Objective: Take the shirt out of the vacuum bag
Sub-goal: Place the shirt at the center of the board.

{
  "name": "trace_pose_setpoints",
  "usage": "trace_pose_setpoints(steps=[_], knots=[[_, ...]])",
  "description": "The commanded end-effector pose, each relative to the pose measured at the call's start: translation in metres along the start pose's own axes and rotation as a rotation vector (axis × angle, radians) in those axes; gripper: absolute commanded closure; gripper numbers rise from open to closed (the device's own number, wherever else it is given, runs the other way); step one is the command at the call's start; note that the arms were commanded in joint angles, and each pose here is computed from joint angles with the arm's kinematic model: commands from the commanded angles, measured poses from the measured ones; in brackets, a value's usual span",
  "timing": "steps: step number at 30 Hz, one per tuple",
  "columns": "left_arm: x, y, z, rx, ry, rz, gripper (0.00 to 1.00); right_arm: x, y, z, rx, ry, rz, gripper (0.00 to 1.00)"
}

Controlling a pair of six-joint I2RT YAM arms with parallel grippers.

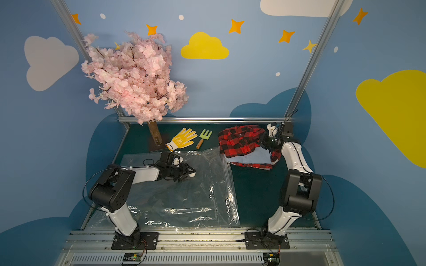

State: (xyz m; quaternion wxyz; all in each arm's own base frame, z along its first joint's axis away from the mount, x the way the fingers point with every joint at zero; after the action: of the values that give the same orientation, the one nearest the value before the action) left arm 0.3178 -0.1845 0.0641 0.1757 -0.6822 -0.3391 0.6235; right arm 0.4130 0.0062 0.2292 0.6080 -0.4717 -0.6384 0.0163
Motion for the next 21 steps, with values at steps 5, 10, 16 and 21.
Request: trace_pose_setpoints(steps=[5, 10, 16, 21], knots=[[0.091, 0.015, 0.068, 0.206, -0.187, -0.394, 0.35, -0.051, -0.004, 0.006, 0.000, 0.064, 0.118, 0.64], [0.086, 0.018, 0.065, 0.213, -0.168, -0.389, 0.35, -0.082, -0.002, 0.004, 0.018, 0.160, 0.200, 0.49], [0.076, 0.023, 0.057, 0.217, -0.131, -0.383, 0.34, -0.081, -0.023, -0.007, -0.066, 0.180, 0.230, 0.34], [0.066, 0.027, 0.040, 0.197, -0.105, -0.367, 0.34, -0.068, -0.048, -0.005, -0.158, 0.167, 0.261, 0.20]])
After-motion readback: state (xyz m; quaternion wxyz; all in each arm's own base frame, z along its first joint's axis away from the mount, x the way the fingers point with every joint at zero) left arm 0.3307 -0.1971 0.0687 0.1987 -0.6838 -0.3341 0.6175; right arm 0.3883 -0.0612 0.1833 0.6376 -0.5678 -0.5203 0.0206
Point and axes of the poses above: each gripper's point midway between its finger pads, its own y axis out along the fingers, its own x axis along the line the jaws close on, z = x × y, the point moved 6 cm from there along -y, back along the fingers, and after that the axes turned 13 degrees about y, right-handed, at the moved point
